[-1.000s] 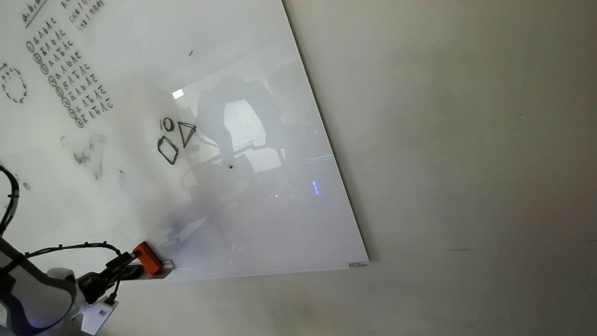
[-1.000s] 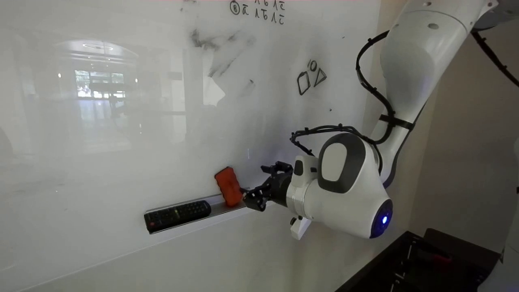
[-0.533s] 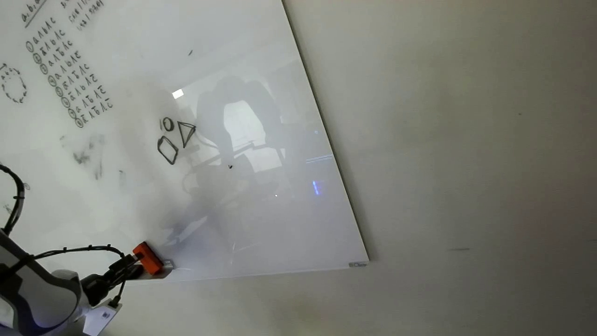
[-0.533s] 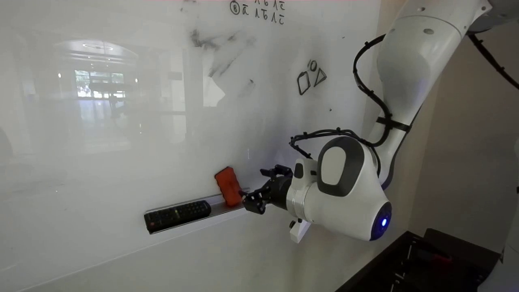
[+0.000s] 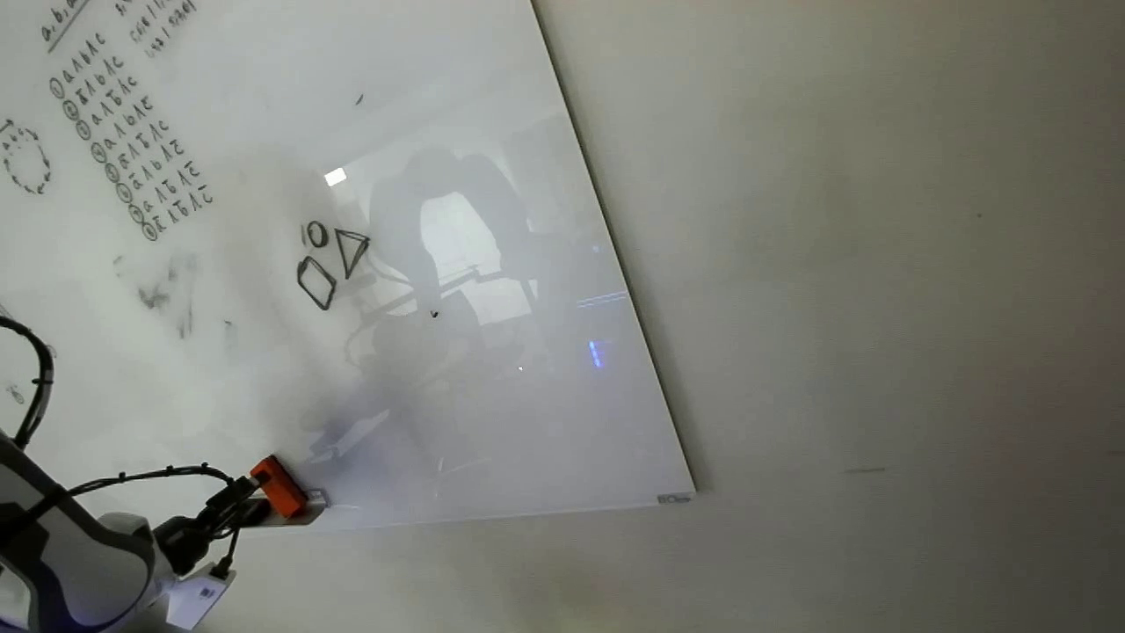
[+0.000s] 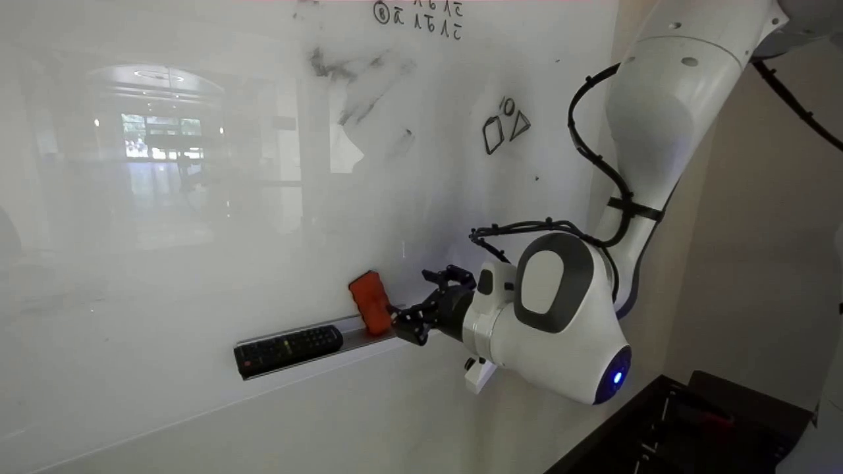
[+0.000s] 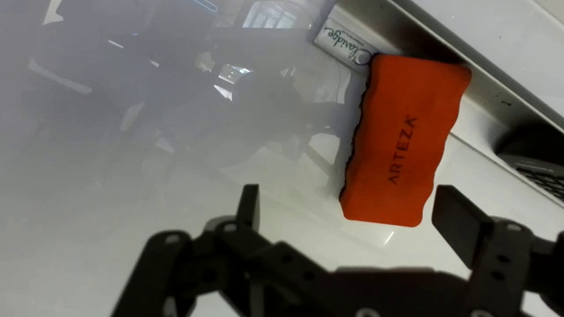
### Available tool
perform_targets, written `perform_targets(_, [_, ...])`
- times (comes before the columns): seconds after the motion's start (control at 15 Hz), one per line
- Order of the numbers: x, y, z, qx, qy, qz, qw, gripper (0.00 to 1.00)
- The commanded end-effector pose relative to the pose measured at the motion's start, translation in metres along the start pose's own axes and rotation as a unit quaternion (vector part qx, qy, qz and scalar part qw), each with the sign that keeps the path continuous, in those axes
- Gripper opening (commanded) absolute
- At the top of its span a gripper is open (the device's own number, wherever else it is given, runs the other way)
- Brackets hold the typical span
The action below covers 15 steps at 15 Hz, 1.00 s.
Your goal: Wipe the writing on the board with the orange duster.
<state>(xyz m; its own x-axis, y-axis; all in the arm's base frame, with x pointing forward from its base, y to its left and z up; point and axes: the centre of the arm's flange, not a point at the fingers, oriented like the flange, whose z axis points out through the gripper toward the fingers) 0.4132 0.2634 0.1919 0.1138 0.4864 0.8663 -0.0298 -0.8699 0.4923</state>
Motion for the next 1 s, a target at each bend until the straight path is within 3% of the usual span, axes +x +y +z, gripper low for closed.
perform_targets(0.0, [-0.012,-0.007,0.009,-0.006,0.025,0.022,0.9994,1.0])
perform_targets(0.47, [-0.021,-0.013,0.02,0.022,0.039,0.067,0.9968,1.0])
perform_targets(0.93, [-0.017,-0.014,0.023,0.019,0.03,0.07,0.9969,1.0])
